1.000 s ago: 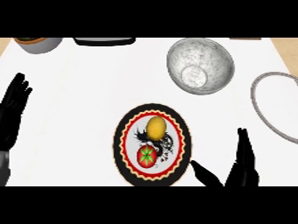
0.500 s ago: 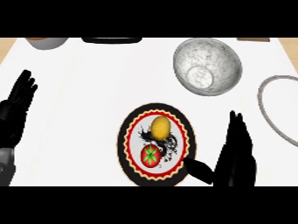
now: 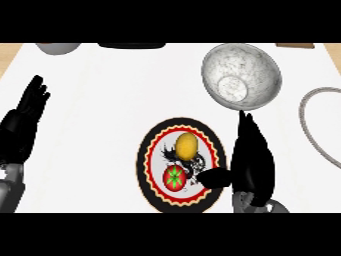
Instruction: Pick the lemon from the plate and place it in the bowl
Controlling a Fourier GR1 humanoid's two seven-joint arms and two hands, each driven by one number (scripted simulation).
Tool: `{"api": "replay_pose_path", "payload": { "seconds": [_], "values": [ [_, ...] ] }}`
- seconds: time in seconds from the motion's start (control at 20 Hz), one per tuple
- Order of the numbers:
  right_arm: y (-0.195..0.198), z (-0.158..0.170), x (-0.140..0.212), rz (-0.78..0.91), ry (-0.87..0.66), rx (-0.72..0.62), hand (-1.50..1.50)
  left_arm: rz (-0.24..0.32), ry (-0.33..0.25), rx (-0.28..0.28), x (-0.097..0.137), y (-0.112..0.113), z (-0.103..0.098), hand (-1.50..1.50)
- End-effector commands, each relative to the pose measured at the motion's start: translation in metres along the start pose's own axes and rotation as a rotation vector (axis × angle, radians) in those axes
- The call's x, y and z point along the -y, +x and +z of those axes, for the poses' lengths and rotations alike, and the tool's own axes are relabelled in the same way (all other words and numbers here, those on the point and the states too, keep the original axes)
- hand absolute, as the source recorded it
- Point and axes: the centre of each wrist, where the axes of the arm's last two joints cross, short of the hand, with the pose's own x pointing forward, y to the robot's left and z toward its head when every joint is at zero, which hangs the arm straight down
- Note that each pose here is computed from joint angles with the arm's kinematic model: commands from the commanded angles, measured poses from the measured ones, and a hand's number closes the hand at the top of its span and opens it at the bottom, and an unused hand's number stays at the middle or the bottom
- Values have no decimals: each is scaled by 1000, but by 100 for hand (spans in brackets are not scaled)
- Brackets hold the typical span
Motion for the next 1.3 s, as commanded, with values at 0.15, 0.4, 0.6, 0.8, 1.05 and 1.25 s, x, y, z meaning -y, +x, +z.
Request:
{"api": "replay_pose_path", "payload": {
  "seconds": [0.15,0.4,0.6,0.8,1.05,1.25],
  "values": [
    [26,-24,-5,147,235,-227,-150,5,-7,-11,3,0,-4,0],
    [35,-34,-22,186,339,-276,-150,-17,7,3,11,0,-5,0],
    [51,-40,-22,243,260,-250,-150,-18,11,-3,-5,-7,-4,0],
    [52,-41,-43,296,150,-255,-150,-11,-4,7,-1,-8,11,0],
    [62,-54,-52,293,207,-264,-150,7,0,1,-3,1,-6,0],
    [48,-45,-61,292,270,-284,-150,-9,16,10,-5,2,-3,0]
  ]
}}
